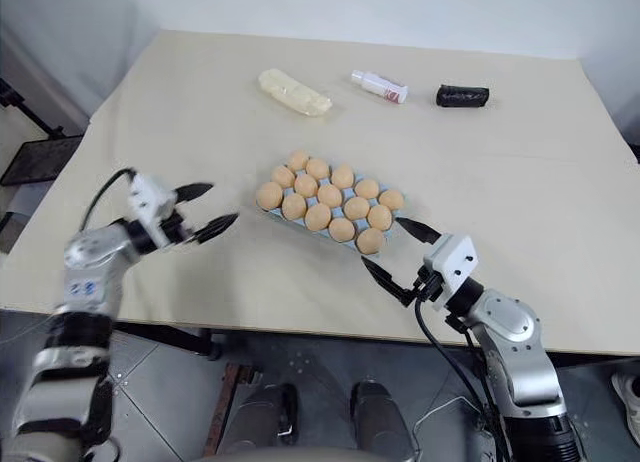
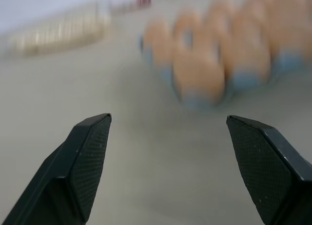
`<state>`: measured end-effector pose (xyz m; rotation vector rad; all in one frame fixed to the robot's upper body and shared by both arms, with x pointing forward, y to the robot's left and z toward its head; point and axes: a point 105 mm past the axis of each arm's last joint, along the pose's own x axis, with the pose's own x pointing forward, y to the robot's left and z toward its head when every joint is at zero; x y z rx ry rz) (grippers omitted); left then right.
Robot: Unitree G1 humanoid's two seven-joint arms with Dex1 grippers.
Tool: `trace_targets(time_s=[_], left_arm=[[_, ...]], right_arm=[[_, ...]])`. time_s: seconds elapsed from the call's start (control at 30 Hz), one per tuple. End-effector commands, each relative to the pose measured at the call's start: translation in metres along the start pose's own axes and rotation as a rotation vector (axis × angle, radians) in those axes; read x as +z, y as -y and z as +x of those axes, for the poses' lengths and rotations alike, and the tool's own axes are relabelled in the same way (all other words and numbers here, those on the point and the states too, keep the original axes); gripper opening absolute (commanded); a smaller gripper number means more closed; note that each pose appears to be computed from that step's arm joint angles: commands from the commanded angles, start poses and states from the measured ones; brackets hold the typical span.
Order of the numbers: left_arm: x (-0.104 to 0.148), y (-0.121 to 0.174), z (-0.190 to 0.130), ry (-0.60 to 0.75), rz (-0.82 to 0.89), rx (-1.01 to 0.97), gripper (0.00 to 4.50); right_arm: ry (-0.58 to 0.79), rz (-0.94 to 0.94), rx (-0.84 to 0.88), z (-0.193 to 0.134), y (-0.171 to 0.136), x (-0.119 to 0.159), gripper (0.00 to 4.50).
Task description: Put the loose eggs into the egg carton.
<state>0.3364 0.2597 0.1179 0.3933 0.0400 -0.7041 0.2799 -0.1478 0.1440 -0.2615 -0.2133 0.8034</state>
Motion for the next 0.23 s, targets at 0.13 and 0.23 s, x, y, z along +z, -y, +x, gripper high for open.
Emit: trace_targets(time_s=[0.13, 0.23], left_arm=[[0.0133, 0.0082, -0.0226, 0.03, 0.029, -0.004, 4.04], [0.017, 0.0109, -0.0181, 0.046, 0.031, 0.01, 4.04]], right_arm=[[0.025, -0.025, 0.03, -0.0027, 0.012, 0.0073, 4.5], [0.016, -0.017, 0.054, -0.0028, 0.0119, 0.0054, 4.5]])
